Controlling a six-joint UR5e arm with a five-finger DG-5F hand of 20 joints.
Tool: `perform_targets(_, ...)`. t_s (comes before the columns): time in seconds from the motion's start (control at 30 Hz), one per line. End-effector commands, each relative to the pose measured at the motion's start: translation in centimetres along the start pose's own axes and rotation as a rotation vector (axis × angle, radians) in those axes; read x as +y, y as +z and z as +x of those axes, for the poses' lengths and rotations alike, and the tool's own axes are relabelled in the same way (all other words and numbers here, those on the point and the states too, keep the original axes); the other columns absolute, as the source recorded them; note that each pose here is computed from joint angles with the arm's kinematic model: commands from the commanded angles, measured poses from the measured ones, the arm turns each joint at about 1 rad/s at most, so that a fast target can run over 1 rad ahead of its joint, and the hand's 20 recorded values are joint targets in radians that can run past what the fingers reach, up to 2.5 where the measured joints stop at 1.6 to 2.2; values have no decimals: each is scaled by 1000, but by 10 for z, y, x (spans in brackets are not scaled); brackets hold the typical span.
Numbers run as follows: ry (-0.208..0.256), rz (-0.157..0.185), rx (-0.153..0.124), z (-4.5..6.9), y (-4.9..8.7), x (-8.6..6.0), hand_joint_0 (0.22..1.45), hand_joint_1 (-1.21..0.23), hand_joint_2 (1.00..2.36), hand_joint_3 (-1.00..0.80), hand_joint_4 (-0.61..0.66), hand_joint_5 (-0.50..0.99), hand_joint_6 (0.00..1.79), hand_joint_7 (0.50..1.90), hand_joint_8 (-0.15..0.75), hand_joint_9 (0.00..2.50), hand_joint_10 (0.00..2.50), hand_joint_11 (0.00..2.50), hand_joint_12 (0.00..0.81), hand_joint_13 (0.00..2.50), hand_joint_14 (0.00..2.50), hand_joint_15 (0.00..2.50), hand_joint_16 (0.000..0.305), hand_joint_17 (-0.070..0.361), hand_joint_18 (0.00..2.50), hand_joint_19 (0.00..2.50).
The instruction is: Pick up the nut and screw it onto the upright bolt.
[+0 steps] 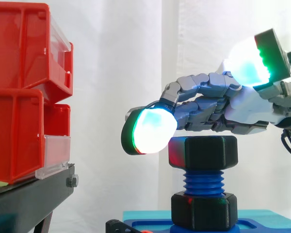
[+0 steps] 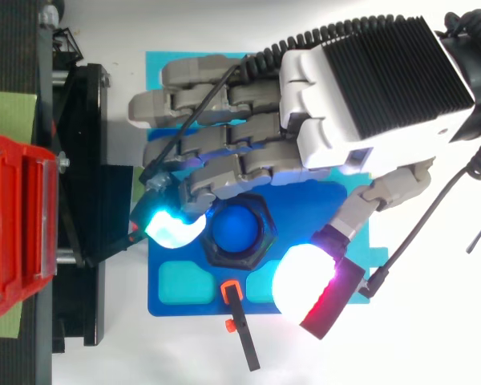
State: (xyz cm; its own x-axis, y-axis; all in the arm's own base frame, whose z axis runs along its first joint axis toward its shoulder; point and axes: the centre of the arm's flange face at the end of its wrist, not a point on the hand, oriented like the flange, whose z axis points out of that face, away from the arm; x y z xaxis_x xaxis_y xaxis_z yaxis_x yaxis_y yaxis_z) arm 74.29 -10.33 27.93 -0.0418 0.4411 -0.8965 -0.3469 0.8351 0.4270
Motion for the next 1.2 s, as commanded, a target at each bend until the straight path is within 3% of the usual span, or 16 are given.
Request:
perform_targets(0.0,-1,0,2,-2,-3,-4,464,-139,1000,-500,249,-92,503,779,218,523,0,0,155,189,0,0,14,32,0,0)
perform_targets(0.27,-2,-3,4,-5,-8,-11,483,-210,1000,-500,270,-54,504,866,220,641,0,0,139,281,0,0,12,27,11,0)
perform_targets(0.73,-12,-9,8,-20,-26,-33,481,-219,1000,-500,125,33,505,1134,204,849,0,0,134,404,0,0,10,23,114,0)
perform_targets(1.0,-13,-20,15,-22,-30,-37,495,-221,1000,-500,140,79,502,1321,177,1112,0,0,116,581,0,0,8,17,279,0)
perform_targets(1.17,-16,-24,14,-25,-32,-39,497,-217,1000,-500,135,77,502,1344,175,1200,0,0,114,634,0,0,7,15,320,0)
